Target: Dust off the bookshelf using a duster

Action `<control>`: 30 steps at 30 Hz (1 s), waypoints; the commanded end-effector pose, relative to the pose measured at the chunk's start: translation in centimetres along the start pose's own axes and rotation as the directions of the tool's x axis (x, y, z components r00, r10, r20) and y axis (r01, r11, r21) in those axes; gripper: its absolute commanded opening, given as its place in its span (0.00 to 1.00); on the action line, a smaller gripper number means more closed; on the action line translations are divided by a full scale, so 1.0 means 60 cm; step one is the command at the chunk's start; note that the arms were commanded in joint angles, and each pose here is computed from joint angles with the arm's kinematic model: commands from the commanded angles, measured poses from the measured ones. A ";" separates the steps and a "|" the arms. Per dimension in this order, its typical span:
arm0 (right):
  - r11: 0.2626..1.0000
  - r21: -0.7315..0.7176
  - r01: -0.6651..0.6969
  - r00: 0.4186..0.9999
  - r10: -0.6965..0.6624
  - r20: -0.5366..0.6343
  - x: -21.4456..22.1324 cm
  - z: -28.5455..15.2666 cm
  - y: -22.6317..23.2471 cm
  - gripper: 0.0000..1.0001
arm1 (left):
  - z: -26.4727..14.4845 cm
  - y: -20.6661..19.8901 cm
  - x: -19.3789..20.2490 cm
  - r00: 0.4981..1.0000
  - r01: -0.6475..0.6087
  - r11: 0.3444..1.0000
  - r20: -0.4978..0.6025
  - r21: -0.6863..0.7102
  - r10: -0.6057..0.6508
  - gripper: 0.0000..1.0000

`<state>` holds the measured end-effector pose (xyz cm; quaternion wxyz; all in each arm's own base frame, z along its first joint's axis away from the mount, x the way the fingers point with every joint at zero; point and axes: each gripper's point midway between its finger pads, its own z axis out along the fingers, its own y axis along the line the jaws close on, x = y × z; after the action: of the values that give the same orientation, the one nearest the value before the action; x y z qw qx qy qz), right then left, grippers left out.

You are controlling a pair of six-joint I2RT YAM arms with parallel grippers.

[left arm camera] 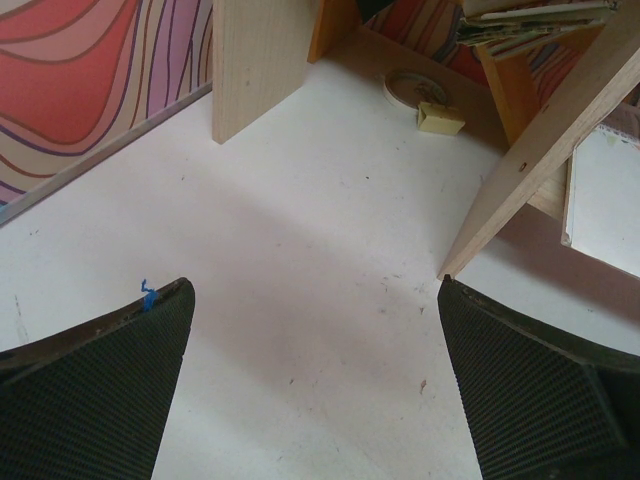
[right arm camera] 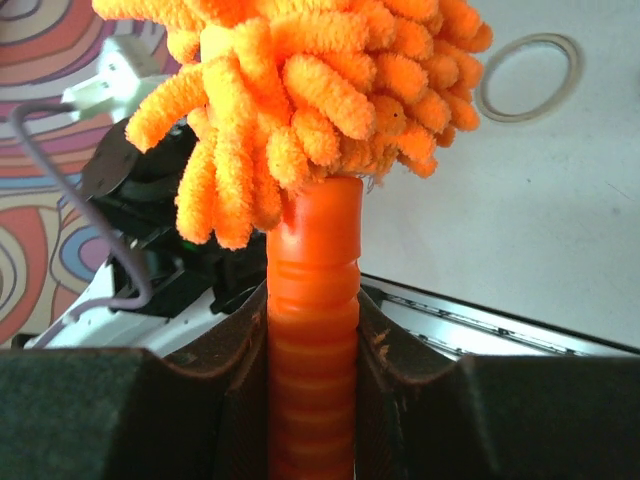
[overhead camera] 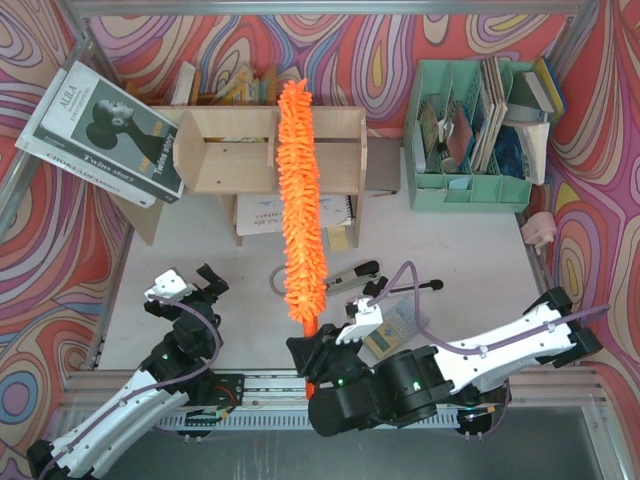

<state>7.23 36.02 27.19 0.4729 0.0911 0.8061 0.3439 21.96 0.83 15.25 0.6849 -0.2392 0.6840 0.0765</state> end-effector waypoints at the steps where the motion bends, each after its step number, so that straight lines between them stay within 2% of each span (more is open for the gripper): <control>1: 0.994 -0.045 0.102 0.985 -0.094 0.145 -0.035 -0.017 0.046 0.00 | 0.001 0.004 0.003 1.000 0.003 1.000 0.002 -0.013 -0.003 0.99; 8: 0.974 -0.028 0.224 0.963 -0.217 0.160 -0.012 -0.039 0.043 0.00 | 0.001 0.005 0.002 1.000 0.006 1.000 0.003 -0.014 -0.006 0.99; 11: 0.939 -0.025 0.342 0.931 -0.335 0.142 0.007 -0.043 0.043 0.00 | 0.001 0.004 0.003 1.000 0.005 1.000 0.003 -0.013 -0.005 0.98; 16: 0.907 0.033 0.420 0.905 -0.421 0.056 0.020 -0.059 -0.017 0.00 | 0.001 0.005 0.003 1.000 0.004 1.000 0.003 -0.015 -0.004 0.99; 20: 0.858 0.011 0.513 0.858 -0.512 -0.046 0.055 -0.065 -0.050 0.00 | 0.001 0.005 0.003 1.000 0.006 1.000 0.003 -0.015 -0.006 0.99; 30: 0.819 0.008 0.574 0.793 -0.553 -0.255 0.125 -0.075 -0.132 0.00 | 0.001 0.004 0.003 1.000 0.006 1.000 0.002 -0.010 -0.006 0.98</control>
<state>1.18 32.92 18.91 0.4656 -0.1645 0.8523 0.1726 21.96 0.83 15.23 0.6847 -0.2388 0.6843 0.0768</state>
